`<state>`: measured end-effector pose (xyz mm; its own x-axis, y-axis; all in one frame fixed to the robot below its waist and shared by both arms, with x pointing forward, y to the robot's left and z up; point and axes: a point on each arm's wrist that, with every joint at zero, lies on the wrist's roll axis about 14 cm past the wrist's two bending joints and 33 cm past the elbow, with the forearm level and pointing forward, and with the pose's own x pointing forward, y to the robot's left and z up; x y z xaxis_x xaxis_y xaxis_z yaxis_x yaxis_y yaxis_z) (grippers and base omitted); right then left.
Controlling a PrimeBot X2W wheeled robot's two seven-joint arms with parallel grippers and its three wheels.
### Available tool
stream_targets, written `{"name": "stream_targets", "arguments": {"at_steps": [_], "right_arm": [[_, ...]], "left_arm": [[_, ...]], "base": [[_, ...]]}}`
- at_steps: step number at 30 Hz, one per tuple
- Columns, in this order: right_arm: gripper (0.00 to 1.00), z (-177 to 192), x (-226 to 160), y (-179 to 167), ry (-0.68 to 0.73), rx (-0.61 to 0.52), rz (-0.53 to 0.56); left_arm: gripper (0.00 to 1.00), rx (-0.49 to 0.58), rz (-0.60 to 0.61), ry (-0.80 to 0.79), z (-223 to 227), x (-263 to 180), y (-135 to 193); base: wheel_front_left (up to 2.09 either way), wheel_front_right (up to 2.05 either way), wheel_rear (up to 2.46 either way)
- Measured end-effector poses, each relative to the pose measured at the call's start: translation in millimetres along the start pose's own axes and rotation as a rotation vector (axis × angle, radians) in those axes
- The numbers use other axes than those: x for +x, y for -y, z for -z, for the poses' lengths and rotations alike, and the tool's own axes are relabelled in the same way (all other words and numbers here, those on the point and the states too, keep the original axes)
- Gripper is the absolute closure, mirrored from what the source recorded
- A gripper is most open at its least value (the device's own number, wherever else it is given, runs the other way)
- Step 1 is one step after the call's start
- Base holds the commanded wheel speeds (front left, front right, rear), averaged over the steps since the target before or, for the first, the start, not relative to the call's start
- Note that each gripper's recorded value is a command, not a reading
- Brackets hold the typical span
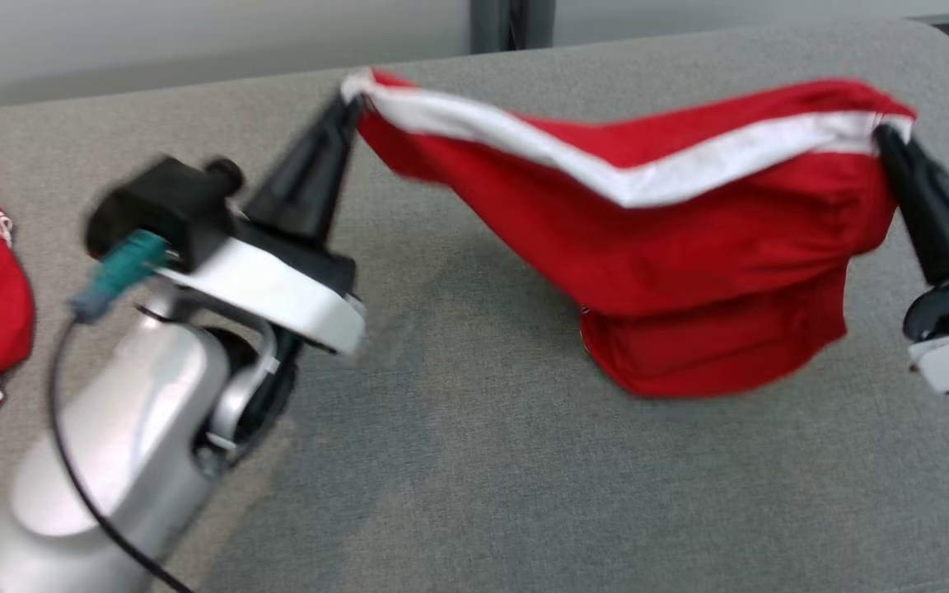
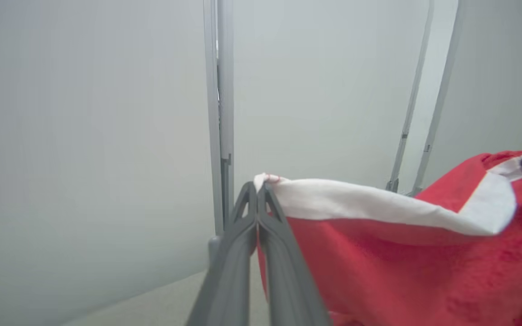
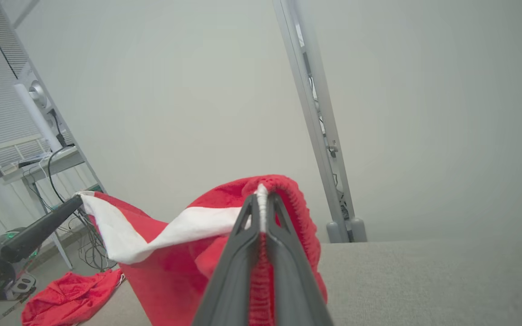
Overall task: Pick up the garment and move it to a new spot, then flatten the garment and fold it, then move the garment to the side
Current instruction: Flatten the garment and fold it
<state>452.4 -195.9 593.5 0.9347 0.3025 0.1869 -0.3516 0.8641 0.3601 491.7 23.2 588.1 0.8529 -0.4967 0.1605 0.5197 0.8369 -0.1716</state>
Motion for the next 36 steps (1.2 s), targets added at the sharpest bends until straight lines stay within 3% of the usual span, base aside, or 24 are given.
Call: {"name": "stream_targets", "arguments": {"at_steps": [8, 14, 24, 30, 36], "right_arm": [[1.0, -76.1, 16.2, -48.0, 0.188, 0.063, -0.155], [1.0, -103.2, 19.5, -62.1, 0.242, 0.082, -0.192], [1.0, -70.3, 47.9, -46.0, 0.148, 0.048, -0.133], [1.0, -42.2, 95.7, -18.9, 0.069, -0.014, -0.064], [1.0, -37.7, 154.4, -6.2, 0.098, -0.091, -0.036]], "left_arm": [[1.0, 0.196, -0.015, 0.383, -156.4, -15.3, 4.1], [1.0, 0.283, 0.004, 0.493, -212.2, -31.3, 22.2], [1.0, 0.295, 0.025, 0.411, -192.4, -3.3, 14.5], [1.0, 0.294, -0.008, 0.287, -154.1, 49.1, -23.9], [1.0, 0.257, -0.088, 0.222, -126.7, 102.1, -73.0]], "base": [[0.0, 0.0, 0.0], [0.0, 0.0, 0.0], [0.0, 0.0, 0.0], [0.0, 0.0, 0.0], [0.0, 0.0, 0.0]]}}
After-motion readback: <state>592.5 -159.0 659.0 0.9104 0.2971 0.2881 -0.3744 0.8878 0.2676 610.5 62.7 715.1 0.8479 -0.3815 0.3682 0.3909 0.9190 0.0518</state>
